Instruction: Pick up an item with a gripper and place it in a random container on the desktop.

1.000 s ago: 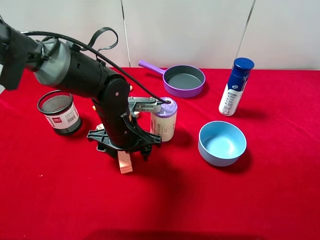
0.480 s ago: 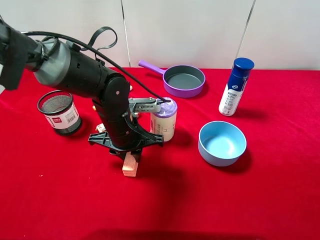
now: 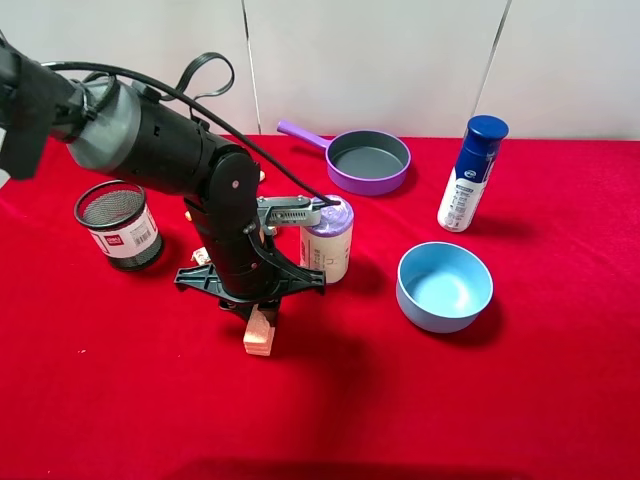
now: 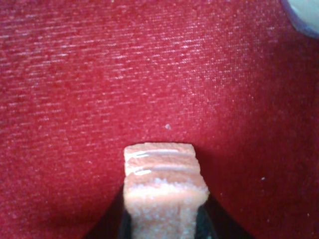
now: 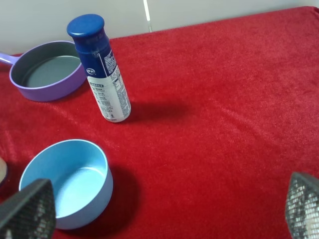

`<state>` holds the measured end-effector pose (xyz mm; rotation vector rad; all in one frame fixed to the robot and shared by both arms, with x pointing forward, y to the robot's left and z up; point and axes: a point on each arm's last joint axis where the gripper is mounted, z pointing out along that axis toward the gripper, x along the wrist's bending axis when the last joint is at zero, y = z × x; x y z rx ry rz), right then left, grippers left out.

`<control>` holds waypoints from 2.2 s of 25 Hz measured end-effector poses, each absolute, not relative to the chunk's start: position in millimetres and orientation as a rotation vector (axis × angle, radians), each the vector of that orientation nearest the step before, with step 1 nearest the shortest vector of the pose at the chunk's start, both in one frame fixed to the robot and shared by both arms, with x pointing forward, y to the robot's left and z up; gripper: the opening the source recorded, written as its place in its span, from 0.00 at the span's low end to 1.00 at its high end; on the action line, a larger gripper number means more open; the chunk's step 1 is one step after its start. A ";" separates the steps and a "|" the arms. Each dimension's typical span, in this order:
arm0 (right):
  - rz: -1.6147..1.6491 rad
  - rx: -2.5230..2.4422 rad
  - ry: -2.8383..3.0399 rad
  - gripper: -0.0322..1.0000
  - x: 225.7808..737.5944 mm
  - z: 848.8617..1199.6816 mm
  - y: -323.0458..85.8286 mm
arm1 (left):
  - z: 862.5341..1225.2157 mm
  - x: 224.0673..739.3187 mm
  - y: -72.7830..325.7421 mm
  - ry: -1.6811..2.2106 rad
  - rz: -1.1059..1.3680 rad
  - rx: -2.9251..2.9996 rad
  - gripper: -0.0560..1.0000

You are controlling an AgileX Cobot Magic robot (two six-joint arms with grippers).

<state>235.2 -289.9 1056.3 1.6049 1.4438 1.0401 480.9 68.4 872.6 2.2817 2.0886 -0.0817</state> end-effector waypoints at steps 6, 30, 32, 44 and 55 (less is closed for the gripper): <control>1.040 1.605 1.444 0.70 235.2 1056.3 -289.9 | 877.7 479.5 69.4 2.098 -0.088 2.296 0.26; 1.041 1.604 1.443 0.70 235.2 1056.3 -289.9 | 931.9 468.7 82.3 2.050 -0.052 2.342 0.25; 1.041 1.604 1.443 0.70 235.2 1056.3 -289.9 | 939.9 467.9 83.8 2.033 -0.041 2.335 0.25; 1.041 1.604 1.443 0.70 235.2 1056.3 -289.9 | 979.5 461.4 98.5 1.944 0.077 2.348 0.23; 1.040 1.605 1.444 0.70 235.2 1056.2 -289.9 | 1008.3 460.4 112.0 1.939 0.177 2.372 0.23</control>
